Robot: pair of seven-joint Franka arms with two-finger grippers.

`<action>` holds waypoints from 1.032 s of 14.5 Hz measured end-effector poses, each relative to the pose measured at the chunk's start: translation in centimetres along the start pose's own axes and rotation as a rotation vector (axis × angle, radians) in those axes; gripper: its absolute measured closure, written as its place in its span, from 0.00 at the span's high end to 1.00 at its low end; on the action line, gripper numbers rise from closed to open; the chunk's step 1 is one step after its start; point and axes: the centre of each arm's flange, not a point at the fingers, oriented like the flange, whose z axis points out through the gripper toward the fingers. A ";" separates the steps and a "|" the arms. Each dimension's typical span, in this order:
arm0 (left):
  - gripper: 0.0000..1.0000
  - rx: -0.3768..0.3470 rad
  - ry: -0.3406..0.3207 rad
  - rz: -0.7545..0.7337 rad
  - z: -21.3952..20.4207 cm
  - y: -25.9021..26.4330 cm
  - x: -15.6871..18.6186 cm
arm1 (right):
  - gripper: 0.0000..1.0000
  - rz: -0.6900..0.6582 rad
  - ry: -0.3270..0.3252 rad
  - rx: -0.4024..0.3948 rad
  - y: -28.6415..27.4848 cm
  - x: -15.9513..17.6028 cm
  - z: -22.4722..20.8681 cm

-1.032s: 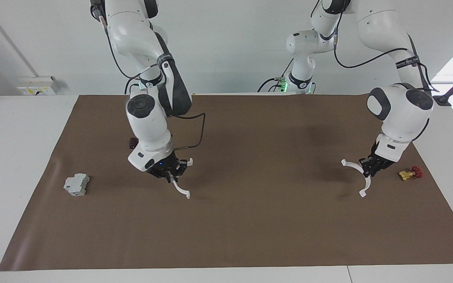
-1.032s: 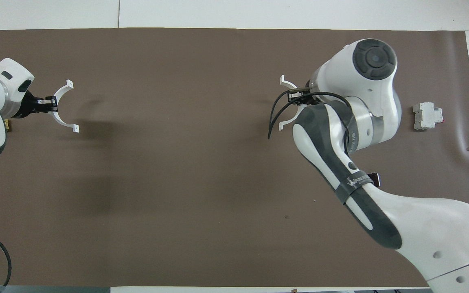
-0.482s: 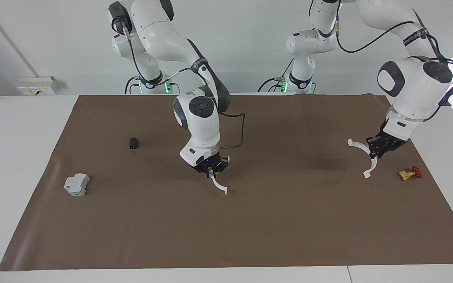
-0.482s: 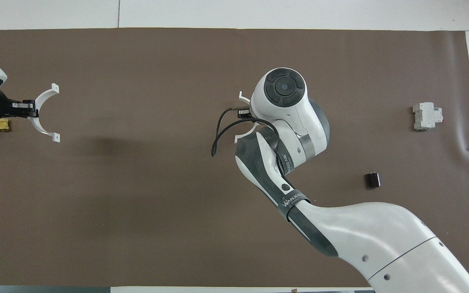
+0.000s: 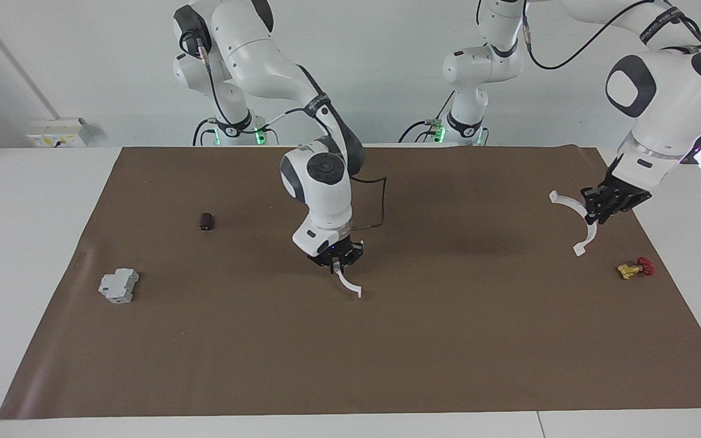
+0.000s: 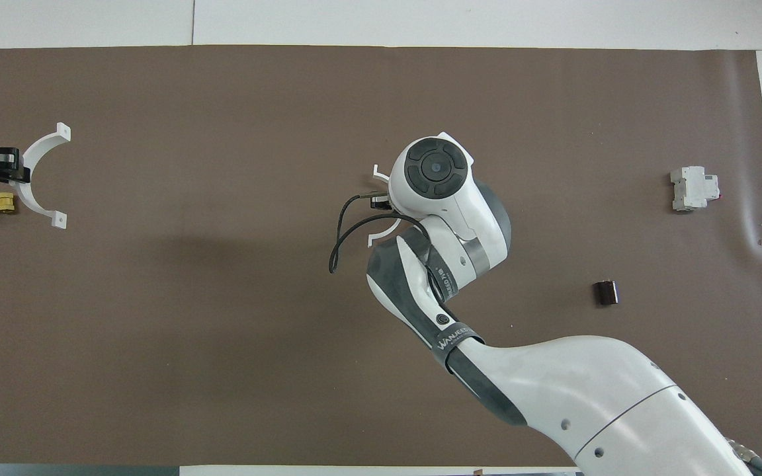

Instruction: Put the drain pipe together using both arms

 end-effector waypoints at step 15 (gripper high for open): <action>0.20 -0.006 -0.022 0.058 0.1 3.5 0.0 | 1.00 0.102 0.067 -0.009 7.6 5.2 -8.8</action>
